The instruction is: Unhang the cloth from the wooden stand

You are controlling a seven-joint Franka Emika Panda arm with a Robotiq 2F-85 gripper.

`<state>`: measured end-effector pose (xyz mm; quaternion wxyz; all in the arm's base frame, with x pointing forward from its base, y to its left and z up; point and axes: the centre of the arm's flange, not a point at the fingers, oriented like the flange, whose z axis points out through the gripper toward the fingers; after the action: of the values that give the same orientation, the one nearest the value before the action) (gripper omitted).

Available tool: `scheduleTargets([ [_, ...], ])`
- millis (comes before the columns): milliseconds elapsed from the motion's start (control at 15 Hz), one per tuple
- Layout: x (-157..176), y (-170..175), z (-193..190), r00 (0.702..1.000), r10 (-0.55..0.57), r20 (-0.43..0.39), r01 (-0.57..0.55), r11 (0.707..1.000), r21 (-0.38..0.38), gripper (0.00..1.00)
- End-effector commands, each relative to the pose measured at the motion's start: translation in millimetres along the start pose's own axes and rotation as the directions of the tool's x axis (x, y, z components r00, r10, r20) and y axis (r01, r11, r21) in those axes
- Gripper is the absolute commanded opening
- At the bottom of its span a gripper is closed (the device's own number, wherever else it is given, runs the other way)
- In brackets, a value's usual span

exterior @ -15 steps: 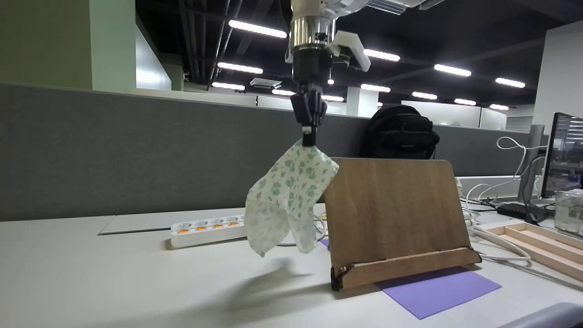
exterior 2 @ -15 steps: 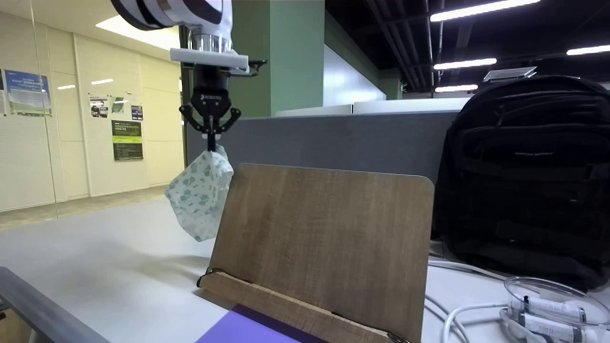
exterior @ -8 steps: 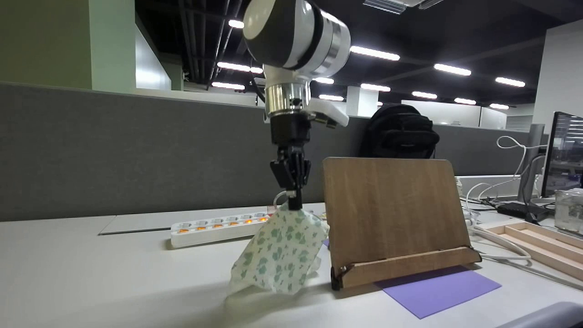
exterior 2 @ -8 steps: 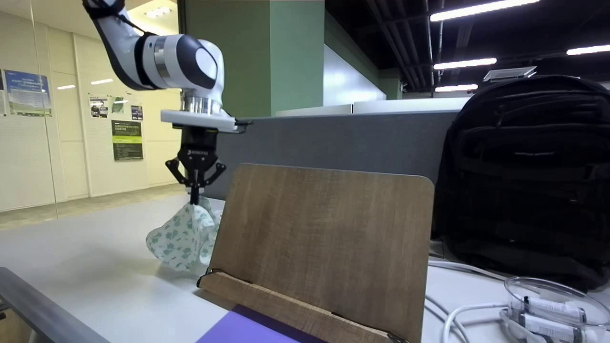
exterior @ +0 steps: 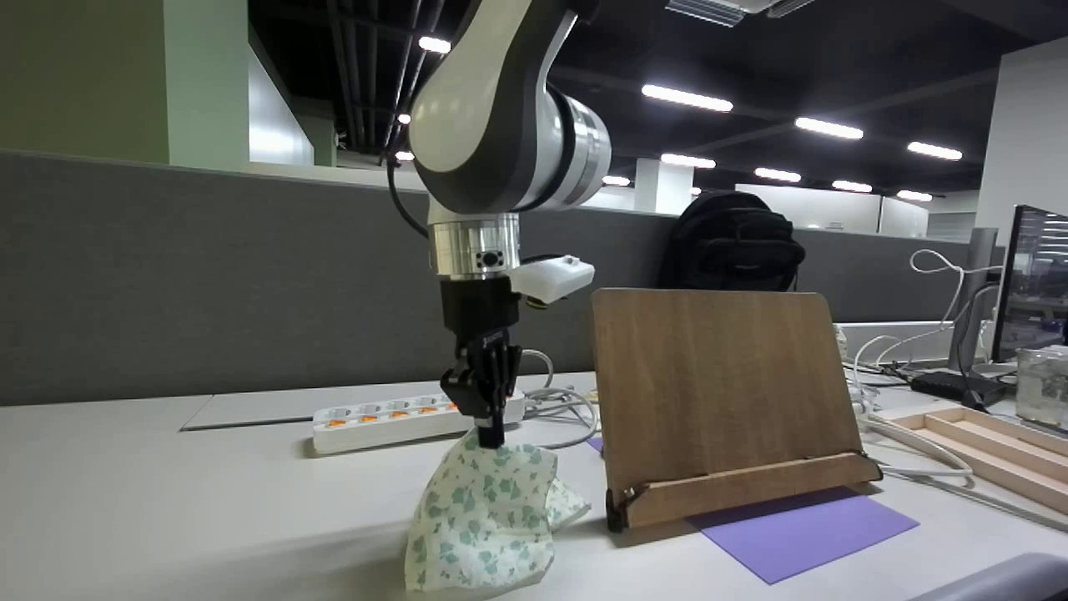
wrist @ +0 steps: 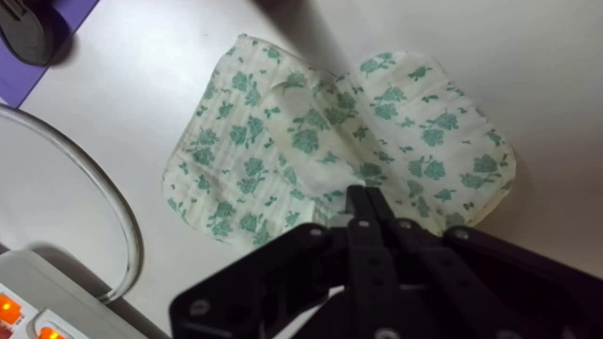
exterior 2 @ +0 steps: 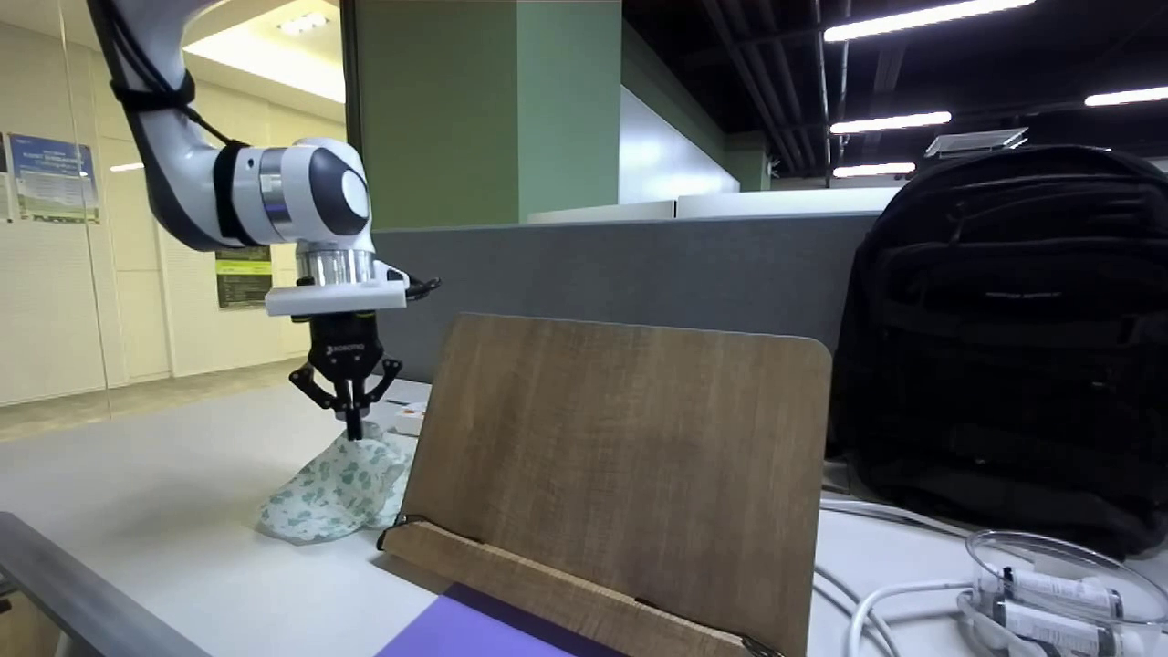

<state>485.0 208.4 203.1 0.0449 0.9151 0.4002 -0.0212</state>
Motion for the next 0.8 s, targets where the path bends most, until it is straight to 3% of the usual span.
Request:
scheduleTargets([
  [0,2,-16,11,0.999,0.033,-0.001,-0.033,0.999,-0.04,0.27],
  [133,1,-15,13,0.998,0.059,0.02,-0.059,0.998,-0.026,0.33],
  [400,-2,-14,10,0.994,0.103,0.022,-0.102,0.994,-0.046,0.61],
  [733,-1,-17,3,0.993,0.11,-0.051,-0.116,0.987,-0.116,0.95],
])
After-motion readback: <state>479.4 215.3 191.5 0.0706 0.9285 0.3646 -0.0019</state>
